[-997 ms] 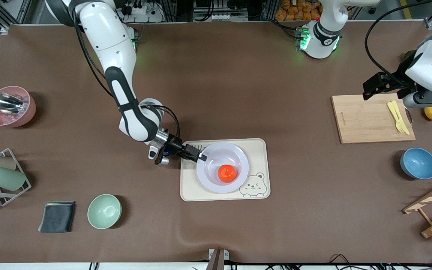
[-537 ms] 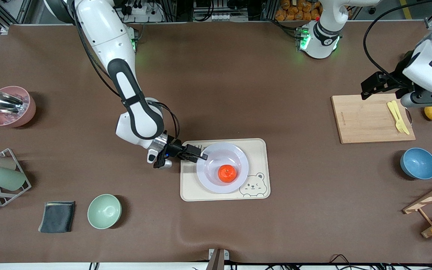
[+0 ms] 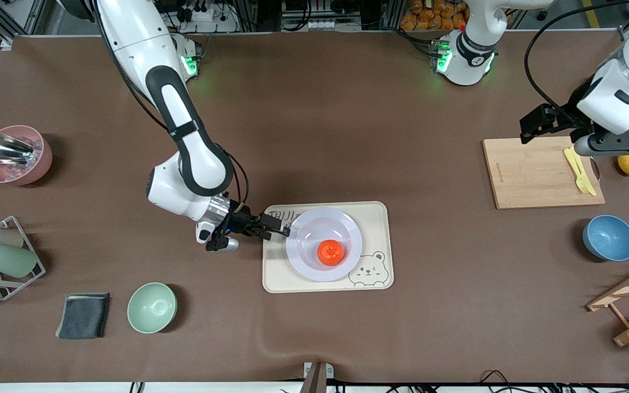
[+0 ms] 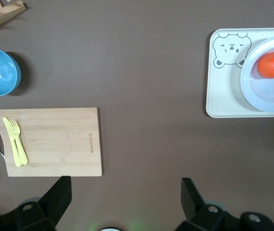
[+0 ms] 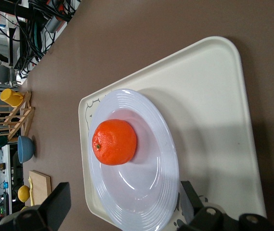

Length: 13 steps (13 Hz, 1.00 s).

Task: Place orange and plate with both arms

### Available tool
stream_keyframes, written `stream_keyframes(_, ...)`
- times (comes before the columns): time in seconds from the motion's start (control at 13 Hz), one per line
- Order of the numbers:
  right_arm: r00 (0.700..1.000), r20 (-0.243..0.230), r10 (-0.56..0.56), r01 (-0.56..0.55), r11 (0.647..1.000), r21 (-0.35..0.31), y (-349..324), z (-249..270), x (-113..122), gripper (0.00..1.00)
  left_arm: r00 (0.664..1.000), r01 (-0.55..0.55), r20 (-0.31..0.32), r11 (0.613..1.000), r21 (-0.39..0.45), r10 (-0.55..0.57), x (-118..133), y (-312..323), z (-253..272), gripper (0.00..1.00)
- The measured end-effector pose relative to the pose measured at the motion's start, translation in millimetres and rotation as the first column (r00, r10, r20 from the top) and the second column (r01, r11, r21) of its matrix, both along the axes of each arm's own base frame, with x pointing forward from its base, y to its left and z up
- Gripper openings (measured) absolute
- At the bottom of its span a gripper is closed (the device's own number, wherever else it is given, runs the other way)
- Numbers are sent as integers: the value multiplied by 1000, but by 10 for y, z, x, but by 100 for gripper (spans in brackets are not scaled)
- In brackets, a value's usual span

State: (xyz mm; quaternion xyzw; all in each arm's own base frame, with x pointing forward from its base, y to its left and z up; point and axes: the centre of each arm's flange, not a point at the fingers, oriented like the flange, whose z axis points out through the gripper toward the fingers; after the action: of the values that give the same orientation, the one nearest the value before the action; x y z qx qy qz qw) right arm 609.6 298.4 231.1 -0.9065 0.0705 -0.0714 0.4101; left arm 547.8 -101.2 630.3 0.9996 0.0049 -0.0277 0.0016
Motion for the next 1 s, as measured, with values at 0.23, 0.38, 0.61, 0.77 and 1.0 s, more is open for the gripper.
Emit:
stream_keyframes(0.23, 999, -28, 23, -25, 997, -77, -87, 69, 50, 100, 1000, 9, -4, 1000, 0, -9, -8, -53, -16, 100)
stream_keyframes(0.38, 996, -73, 53, -62, 991, -119, -193, 144, 90, 100, 1000, 10, -4, 1000, 0, -10, -13, -79, -15, 100)
stream_keyframes(0.61, 985, -131, 112, -131, 981, -144, -625, 317, 199, 100, 1000, -4, 1, 1000, 0, 4, -24, -69, 13, 100)
stream_keyframes(0.77, 977, -154, 147, -173, 970, -173, -910, 459, 243, 100, 1000, -8, 8, 1000, -1, 8, -31, -48, 48, 100)
stream_keyframes(1.0, 962, -191, 194, -234, 948, -214, -1241, 670, 250, 100, 1000, -14, 10, 1000, -1, 14, -26, -17, 58, 100)
